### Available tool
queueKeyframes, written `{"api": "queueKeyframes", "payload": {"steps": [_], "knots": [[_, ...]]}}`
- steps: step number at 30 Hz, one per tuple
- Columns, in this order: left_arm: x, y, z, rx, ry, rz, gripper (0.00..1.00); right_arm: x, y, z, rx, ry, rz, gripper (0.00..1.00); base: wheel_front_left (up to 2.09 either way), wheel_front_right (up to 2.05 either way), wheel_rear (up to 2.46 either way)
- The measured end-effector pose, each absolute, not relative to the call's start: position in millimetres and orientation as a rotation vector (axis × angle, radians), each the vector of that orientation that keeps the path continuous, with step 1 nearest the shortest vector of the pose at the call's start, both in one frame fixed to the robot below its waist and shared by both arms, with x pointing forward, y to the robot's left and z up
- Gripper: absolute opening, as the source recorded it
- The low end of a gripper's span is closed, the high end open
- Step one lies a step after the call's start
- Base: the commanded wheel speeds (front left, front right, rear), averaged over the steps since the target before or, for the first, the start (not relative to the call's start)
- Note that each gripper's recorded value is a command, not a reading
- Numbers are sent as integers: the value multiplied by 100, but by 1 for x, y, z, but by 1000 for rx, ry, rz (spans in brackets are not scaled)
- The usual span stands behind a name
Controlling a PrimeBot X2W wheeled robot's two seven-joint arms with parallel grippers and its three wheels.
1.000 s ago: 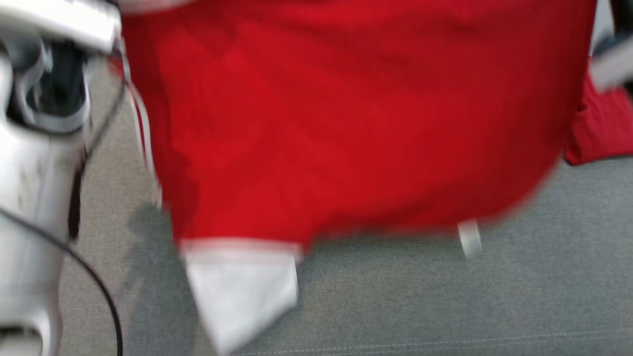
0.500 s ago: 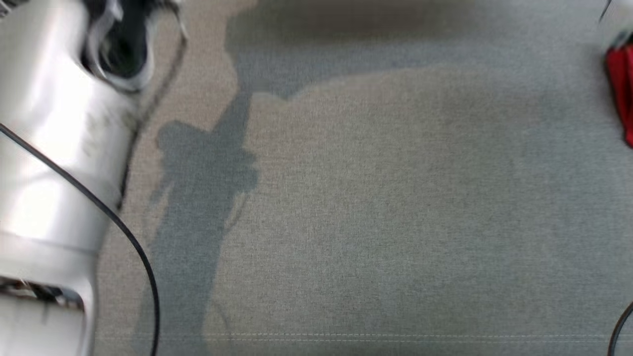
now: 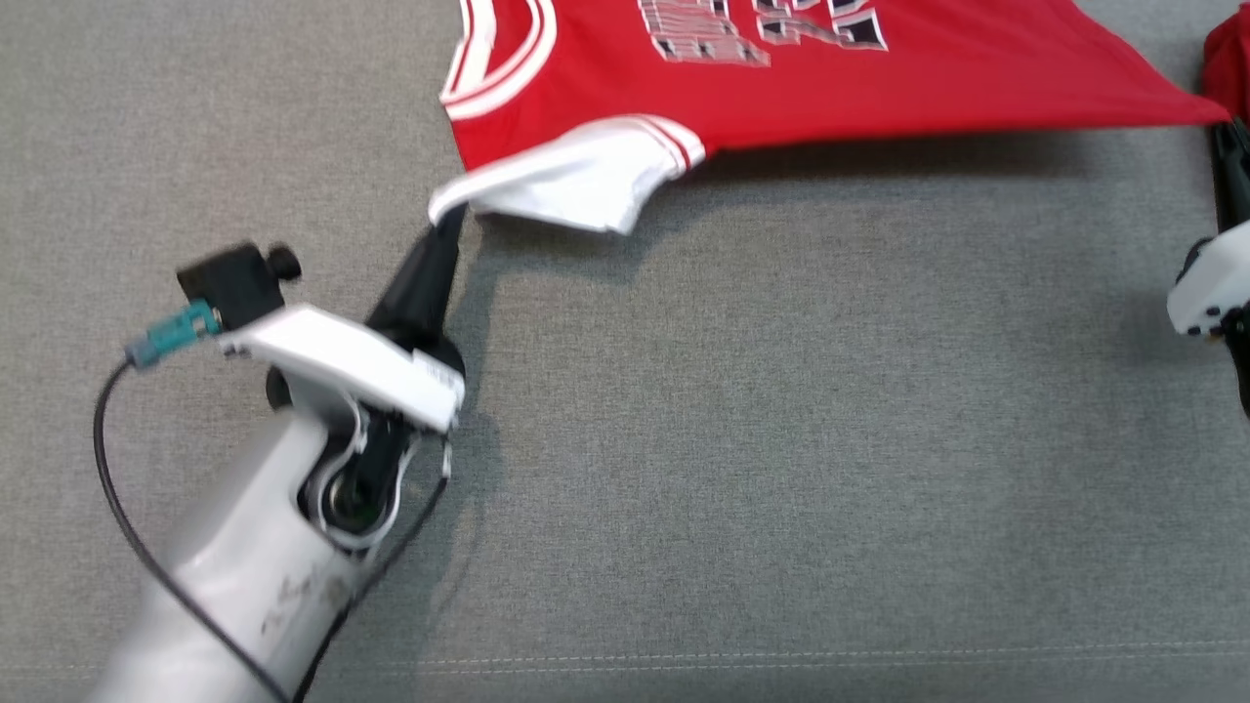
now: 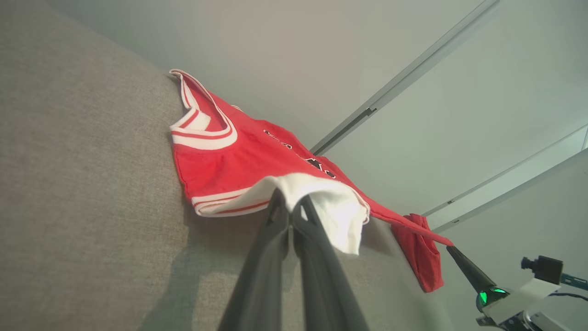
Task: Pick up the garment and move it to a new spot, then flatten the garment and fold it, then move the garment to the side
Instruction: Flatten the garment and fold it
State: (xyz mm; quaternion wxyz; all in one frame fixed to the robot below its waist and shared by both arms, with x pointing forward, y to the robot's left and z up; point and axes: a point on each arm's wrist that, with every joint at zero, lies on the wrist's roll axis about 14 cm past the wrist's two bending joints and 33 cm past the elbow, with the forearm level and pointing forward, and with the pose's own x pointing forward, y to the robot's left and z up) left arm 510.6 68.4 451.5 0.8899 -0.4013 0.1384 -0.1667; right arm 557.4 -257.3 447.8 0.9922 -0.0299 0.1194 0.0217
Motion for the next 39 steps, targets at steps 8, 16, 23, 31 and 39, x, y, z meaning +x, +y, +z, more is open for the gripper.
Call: {"api": "queueKeyframes", "payload": {"steps": [8,16,23,31,39], "knots": [[440,81,438,-797,330,-360,0,508,-252,430,-21,261,44,0,0,0,0],[387,74,440,-731,363,-372,0,466,-253,412,-19,322,47,0,0,0,0],[358,77,431,-691,413,-341,0,428,-240,387,-21,403,95,0,0,0,0],[335,78,417,-640,511,-336,0,411,-243,382,-26,427,101,0,0,0,0],[316,86,389,-560,639,-286,0,402,-246,377,-90,451,123,0,0,0,0]]}}
